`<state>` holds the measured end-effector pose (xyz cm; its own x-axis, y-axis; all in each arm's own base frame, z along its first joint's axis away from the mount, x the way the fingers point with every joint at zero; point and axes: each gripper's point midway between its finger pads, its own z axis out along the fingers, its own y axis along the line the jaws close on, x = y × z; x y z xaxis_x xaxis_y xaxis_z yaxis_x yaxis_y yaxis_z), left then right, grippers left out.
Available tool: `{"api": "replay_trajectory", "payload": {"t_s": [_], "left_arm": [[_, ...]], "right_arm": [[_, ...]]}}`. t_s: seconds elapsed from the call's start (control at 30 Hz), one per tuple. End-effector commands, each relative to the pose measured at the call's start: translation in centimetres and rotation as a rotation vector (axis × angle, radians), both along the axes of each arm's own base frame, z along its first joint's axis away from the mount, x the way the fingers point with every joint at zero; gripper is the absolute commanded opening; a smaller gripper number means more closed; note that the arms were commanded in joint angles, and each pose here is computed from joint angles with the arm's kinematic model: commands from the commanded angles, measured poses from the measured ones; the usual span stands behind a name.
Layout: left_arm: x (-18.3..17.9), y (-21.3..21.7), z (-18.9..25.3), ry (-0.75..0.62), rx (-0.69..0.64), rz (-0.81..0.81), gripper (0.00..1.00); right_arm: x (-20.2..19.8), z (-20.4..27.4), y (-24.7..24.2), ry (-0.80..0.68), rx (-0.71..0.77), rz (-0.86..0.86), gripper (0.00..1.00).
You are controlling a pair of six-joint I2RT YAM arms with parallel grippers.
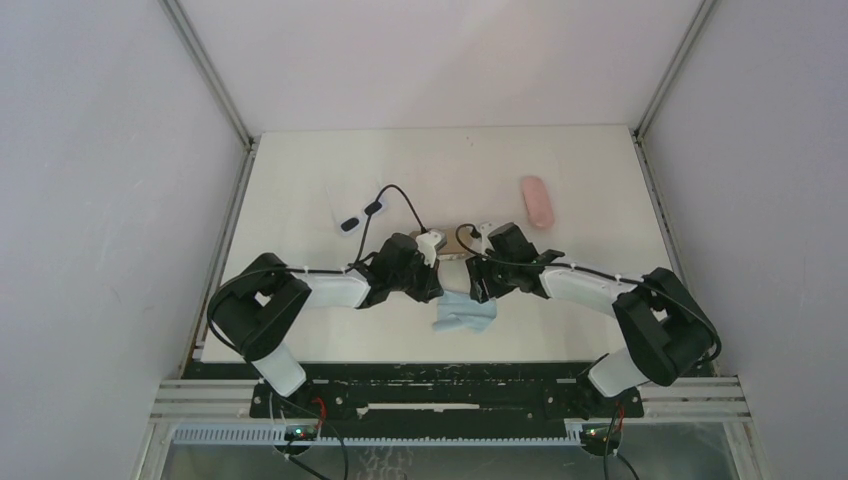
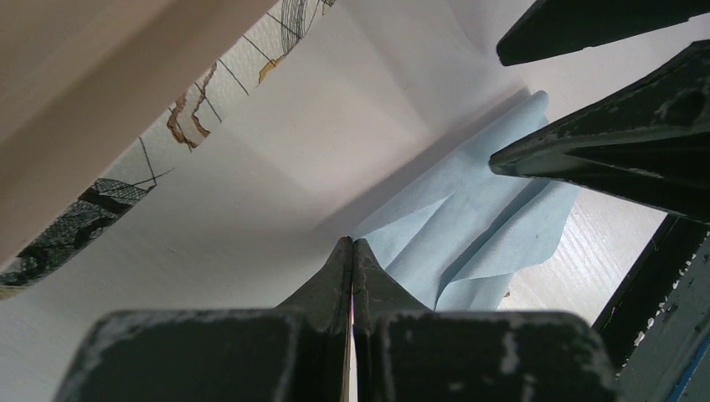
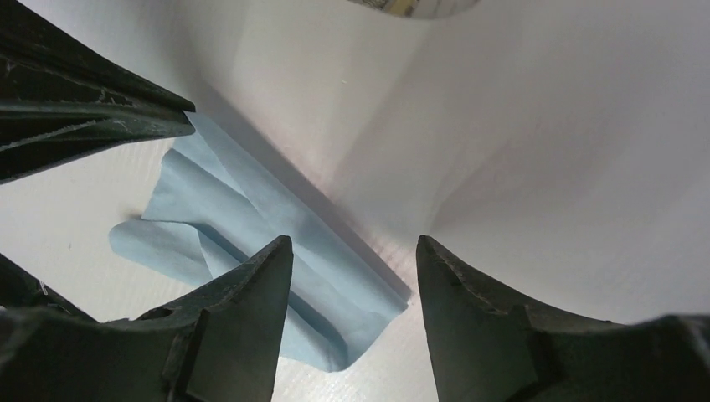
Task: Organize the sunglasses
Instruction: Fold the glasses cleaning cloth at the center of the board.
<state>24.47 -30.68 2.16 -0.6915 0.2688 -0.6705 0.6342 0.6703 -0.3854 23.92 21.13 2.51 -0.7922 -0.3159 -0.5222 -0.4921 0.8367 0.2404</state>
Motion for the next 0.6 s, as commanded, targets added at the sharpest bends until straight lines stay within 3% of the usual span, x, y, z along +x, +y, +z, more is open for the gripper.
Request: {"api": "replay_trajectory", "payload": {"t_s": [0.0, 0.37, 0.57], "left_arm": [[1.0, -1.4, 1.9, -0.021, -0.056, -0.013, 0.00], [0.9, -1.4, 1.9, -0.019, -0.057, -0.019, 0.00], [0.9, -1.4, 1.9, -0.018, -0.058, -0.022, 0.00]], "right_arm": [[1.7, 1.4, 2.2, -0.073, 0.029, 0.064, 0.57], [2.4, 0.0, 3.2, -0.081, -0.063, 0.089, 0.57], [2.2, -0.5, 2.8, -0.072, -0.096, 0.077, 0.49]]}}
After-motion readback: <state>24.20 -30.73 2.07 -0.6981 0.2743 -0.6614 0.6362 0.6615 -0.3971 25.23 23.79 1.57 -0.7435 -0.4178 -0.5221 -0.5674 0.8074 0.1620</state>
